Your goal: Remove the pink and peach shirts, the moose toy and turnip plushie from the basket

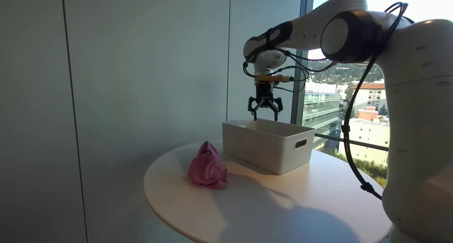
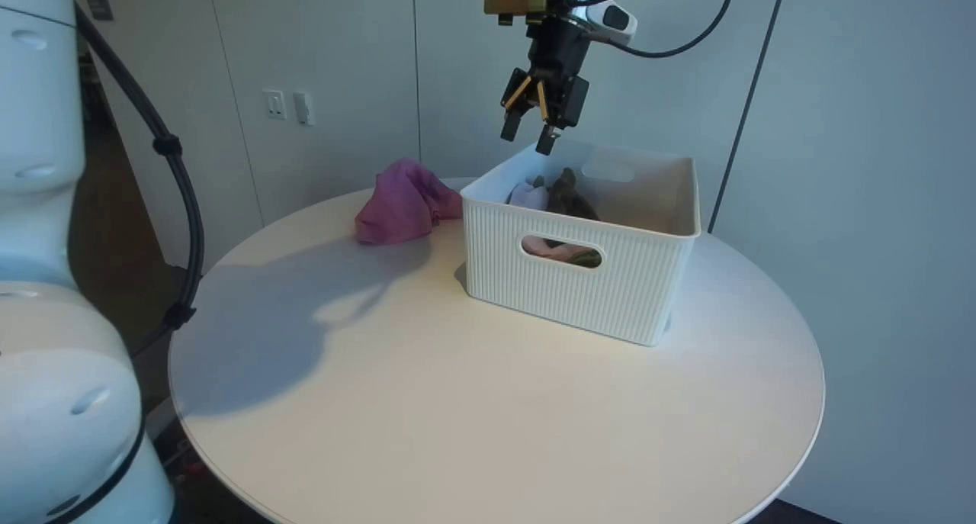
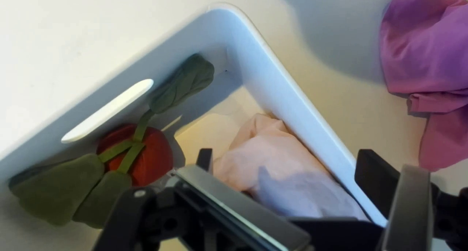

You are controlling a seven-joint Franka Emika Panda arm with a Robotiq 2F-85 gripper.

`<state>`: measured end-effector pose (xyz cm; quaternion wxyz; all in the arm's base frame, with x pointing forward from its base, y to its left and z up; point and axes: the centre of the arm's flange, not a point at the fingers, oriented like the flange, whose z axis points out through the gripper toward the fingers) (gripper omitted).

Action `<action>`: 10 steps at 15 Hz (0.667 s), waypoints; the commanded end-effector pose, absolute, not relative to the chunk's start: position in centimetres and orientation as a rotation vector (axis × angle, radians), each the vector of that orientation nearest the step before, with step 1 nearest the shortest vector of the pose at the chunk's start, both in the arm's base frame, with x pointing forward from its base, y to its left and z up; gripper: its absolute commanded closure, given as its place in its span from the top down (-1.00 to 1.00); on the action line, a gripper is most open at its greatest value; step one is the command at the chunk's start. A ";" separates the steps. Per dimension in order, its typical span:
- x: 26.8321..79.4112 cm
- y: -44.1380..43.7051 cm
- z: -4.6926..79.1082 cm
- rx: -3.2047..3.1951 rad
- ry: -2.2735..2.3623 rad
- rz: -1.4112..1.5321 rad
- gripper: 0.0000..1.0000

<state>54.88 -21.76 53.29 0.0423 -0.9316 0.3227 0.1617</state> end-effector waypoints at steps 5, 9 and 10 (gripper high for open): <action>55.3 -23.3 51.5 -2.848 1.175 0.248 1.00; 58.0 -23.1 47.4 -2.842 1.245 0.254 1.00; 58.8 -23.0 46.3 -2.835 1.241 0.246 1.00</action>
